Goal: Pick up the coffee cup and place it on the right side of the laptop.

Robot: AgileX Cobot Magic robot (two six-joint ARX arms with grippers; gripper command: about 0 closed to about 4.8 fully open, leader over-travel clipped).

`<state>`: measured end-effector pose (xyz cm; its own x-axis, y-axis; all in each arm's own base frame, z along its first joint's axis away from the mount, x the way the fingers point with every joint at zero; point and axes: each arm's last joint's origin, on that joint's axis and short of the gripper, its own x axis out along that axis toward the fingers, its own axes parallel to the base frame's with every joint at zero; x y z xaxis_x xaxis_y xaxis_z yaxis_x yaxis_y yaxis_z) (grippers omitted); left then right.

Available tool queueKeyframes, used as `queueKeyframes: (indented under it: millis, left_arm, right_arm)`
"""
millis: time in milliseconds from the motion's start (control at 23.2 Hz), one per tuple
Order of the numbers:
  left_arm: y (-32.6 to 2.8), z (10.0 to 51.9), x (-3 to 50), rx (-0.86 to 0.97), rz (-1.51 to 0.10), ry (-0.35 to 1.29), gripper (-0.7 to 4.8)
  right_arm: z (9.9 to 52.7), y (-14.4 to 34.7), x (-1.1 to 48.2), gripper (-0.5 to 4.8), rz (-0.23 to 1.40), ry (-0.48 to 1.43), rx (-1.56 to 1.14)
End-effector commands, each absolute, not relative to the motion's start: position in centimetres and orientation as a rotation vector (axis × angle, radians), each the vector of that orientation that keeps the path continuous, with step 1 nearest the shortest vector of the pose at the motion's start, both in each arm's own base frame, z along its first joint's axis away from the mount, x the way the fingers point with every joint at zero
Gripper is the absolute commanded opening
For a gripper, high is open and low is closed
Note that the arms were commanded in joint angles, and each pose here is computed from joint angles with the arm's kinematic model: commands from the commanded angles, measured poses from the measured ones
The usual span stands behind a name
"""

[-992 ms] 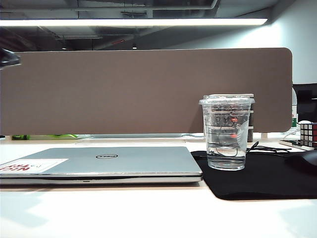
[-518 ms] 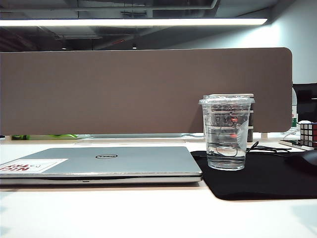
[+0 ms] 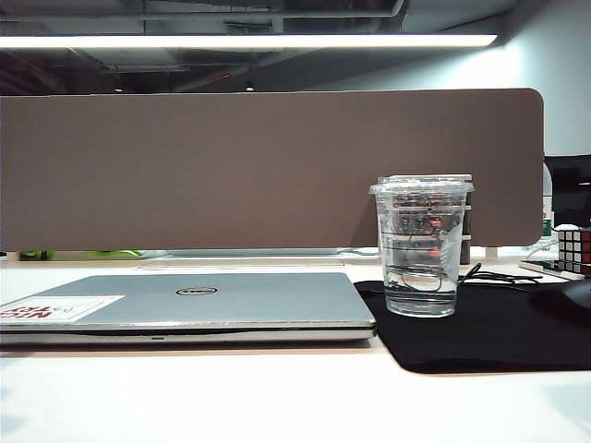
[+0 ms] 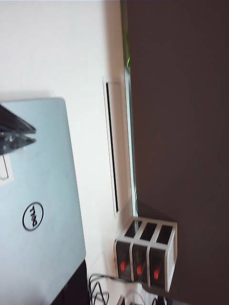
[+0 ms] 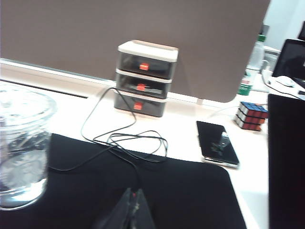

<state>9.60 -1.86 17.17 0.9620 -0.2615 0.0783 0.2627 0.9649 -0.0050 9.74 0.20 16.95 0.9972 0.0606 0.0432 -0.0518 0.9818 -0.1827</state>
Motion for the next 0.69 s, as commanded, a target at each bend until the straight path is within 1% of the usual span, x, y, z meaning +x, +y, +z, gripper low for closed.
queueKeyframes:
  millis: [43,129,345,431,518,690]
  left_arm:
    - [-1.71,17.49,9.59,0.013,-0.221,-0.1,-0.05]
    - [-1.66,17.49,9.6,0.039,-0.202,-0.102,-0.05]
    - [-1.28,17.47,9.65,0.04,-0.068,-0.097,-0.05]
    - [-1.27,17.52,9.65,0.04,-0.065,-0.102,-0.05]
    - [-1.38,17.55,9.64,0.042,-0.104,-0.107,-0.05]
    - [-1.38,17.46,9.64,0.042,-0.103,-0.098,-0.05]
  right_arm:
    - [16.96,0.01,9.75,-0.01,0.063,-0.065,-0.177]
    - [16.96,-0.07,9.75,-0.01,0.068,-0.065,-0.165]
    - [17.01,-0.18,9.75,-0.01,0.031,-0.067,-0.162]
    - [17.0,-0.2,9.75,-0.01,0.023,-0.065,-0.161]
    - [16.99,-0.18,9.75,-0.01,0.029,-0.065,-0.161]
    - [16.99,-0.19,9.75,-0.01,0.027,-0.064,-0.161]
